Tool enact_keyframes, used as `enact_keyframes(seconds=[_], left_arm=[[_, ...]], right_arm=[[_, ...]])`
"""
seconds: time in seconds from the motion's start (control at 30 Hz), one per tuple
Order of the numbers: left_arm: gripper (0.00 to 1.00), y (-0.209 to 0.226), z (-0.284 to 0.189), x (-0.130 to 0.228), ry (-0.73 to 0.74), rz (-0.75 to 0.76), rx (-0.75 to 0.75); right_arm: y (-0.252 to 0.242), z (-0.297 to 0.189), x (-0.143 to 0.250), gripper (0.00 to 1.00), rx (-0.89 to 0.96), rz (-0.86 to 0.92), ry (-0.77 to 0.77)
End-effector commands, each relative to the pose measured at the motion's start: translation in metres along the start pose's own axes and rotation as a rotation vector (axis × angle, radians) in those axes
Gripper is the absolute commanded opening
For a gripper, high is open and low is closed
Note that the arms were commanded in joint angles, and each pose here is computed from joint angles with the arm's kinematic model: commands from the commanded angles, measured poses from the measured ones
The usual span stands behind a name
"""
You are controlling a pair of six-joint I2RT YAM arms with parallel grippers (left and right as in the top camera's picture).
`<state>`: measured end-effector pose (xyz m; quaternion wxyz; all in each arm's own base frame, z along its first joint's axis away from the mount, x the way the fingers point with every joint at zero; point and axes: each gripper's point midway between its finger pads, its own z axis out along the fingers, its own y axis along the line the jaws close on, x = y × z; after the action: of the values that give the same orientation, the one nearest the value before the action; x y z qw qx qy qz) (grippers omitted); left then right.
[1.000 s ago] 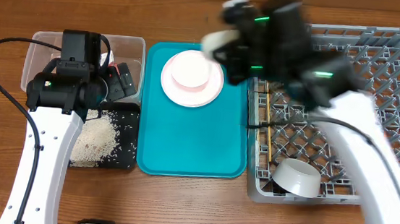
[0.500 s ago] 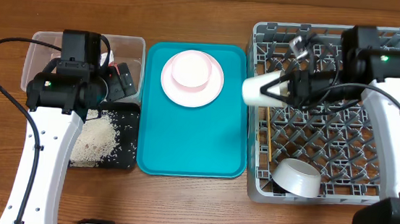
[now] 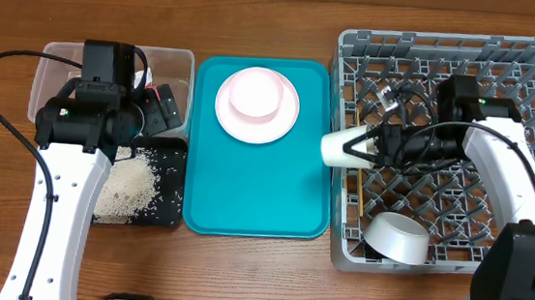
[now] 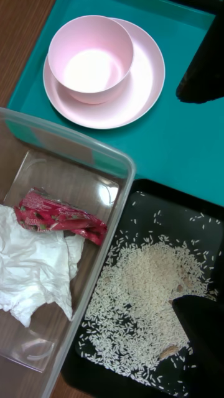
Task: Sort waste into correct bins and load items into the dishwasher
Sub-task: 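Lower the cup into the rack and release it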
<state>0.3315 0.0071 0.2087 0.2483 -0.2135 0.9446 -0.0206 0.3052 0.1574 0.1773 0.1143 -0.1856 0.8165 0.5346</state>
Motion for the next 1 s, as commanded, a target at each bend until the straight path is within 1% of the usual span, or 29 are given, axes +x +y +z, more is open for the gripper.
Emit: enact_keyframes(seconds=[0.0, 0.27, 0.3, 0.33, 0.37, 0.4, 0.43, 0.5, 0.53, 0.63, 0.7, 0.77, 0.97], left_arm=[[1.0, 0.0, -0.004, -0.005, -0.017, -0.004, 0.003], [1.0, 0.0, -0.004, -0.005, -0.017, -0.004, 0.003], [1.0, 0.0, -0.004, -0.005, -0.017, -0.004, 0.003], [1.0, 0.0, -0.004, -0.005, -0.017, -0.004, 0.003], [1.0, 0.0, -0.004, -0.005, -0.017, -0.004, 0.003], [1.0, 0.0, -0.004, -0.005, -0.017, -0.004, 0.003], [1.0, 0.0, -0.004, -0.005, -0.017, -0.004, 0.003], [1.0, 0.0, -0.004, -0.005, -0.017, -0.004, 0.003], [1.0, 0.0, -0.004, -0.005, -0.017, -0.004, 0.003], [1.0, 0.0, -0.004, -0.005, -0.017, -0.004, 0.003], [1.0, 0.0, -0.004, -0.005, -0.017, -0.004, 0.003], [1.0, 0.0, -0.004, -0.005, -0.017, -0.004, 0.003], [1.0, 0.0, -0.004, -0.005, -0.017, -0.004, 0.003]], right_arm=[[-0.003, 0.003, 0.007, 0.04, -0.014, -0.001, 0.0], [-0.011, 0.006, 0.017, 0.04, 0.009, 0.019, 0.022], [-0.013, 0.006, 0.019, 0.06, 0.021, 0.022, 0.03], [-0.016, 0.006, 0.021, 0.11, 0.036, 0.027, 0.041], [-0.018, 0.005, 0.024, 0.18, 0.055, 0.037, 0.056], [-0.02, 0.005, 0.027, 0.28, 0.07, 0.047, 0.07], [-0.023, 0.005, 0.031, 0.31, 0.089, 0.059, 0.085], [-0.027, 0.003, 0.037, 0.32, 0.118, 0.075, 0.11], [-0.029, 0.002, 0.039, 0.3, 0.129, 0.084, 0.117], [-0.032, -0.005, 0.042, 0.13, 0.139, 0.118, 0.114], [-0.034, -0.011, 0.042, 0.08, 0.144, 0.138, 0.102], [-0.039, -0.017, 0.044, 0.04, 0.167, 0.157, 0.1], [-0.045, -0.029, 0.048, 0.04, 0.187, 0.203, 0.086]])
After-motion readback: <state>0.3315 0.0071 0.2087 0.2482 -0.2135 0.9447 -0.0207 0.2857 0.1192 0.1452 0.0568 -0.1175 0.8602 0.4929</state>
